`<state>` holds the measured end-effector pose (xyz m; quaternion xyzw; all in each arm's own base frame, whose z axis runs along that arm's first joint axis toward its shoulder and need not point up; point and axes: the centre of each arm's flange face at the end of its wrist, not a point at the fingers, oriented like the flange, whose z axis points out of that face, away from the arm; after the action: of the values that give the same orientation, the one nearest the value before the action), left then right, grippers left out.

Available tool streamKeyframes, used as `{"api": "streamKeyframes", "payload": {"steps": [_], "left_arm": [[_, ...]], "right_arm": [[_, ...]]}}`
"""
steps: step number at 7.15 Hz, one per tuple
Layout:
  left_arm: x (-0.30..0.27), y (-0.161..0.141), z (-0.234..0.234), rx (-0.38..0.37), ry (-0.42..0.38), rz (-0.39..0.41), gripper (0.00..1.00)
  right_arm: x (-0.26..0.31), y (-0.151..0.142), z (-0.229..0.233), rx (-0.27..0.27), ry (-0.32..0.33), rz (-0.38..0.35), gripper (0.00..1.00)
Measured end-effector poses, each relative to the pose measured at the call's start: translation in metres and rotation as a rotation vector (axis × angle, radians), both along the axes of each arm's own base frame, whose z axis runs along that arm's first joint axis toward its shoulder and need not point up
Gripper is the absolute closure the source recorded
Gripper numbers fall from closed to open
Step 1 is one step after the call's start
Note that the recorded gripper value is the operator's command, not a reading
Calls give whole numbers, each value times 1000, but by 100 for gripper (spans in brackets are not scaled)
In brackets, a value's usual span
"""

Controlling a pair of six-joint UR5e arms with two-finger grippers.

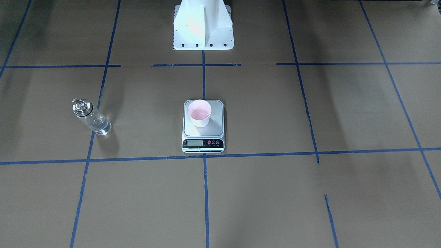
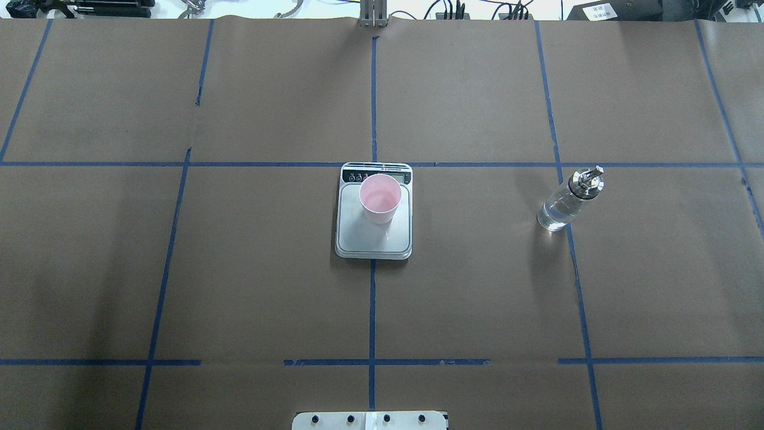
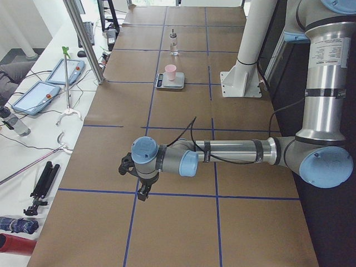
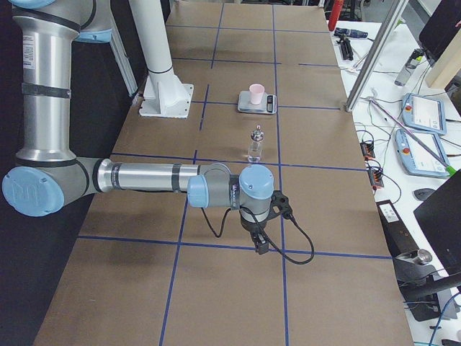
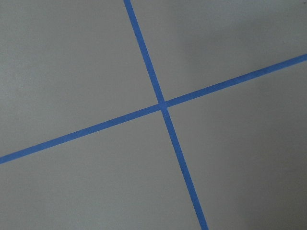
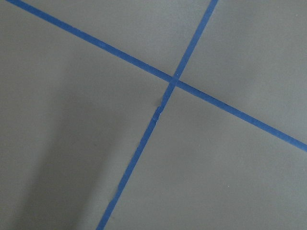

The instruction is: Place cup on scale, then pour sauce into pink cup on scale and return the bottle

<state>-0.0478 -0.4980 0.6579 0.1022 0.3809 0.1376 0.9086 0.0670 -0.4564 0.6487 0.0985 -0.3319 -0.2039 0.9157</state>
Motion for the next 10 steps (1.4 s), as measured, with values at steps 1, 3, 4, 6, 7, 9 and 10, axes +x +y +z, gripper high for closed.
{"api": "streamKeyframes", "payload": {"steps": [1, 3, 4, 6, 7, 9, 10], "left_arm": [[0, 0, -1, 4, 0, 0, 0], [0, -3, -5, 12, 0, 0, 0], [0, -4, -6, 12, -2, 0, 0], [-1, -5, -5, 9, -9, -3, 0], [-1, -5, -5, 6, -13, -3, 0], [-1, -4, -2, -18, -16, -2, 0], [-1, -4, -2, -41, -17, -2, 0]], "right_arm": [[2, 3, 4, 1, 5, -11, 0], [2, 9, 10, -10, 4, -16, 0], [2, 13, 13, -16, 0, -16, 0], [2, 17, 15, -20, -5, -17, 0], [2, 17, 15, -20, -6, -17, 0], [2, 17, 15, -19, -6, -17, 0], [2, 17, 14, -18, -7, -17, 0]]}}
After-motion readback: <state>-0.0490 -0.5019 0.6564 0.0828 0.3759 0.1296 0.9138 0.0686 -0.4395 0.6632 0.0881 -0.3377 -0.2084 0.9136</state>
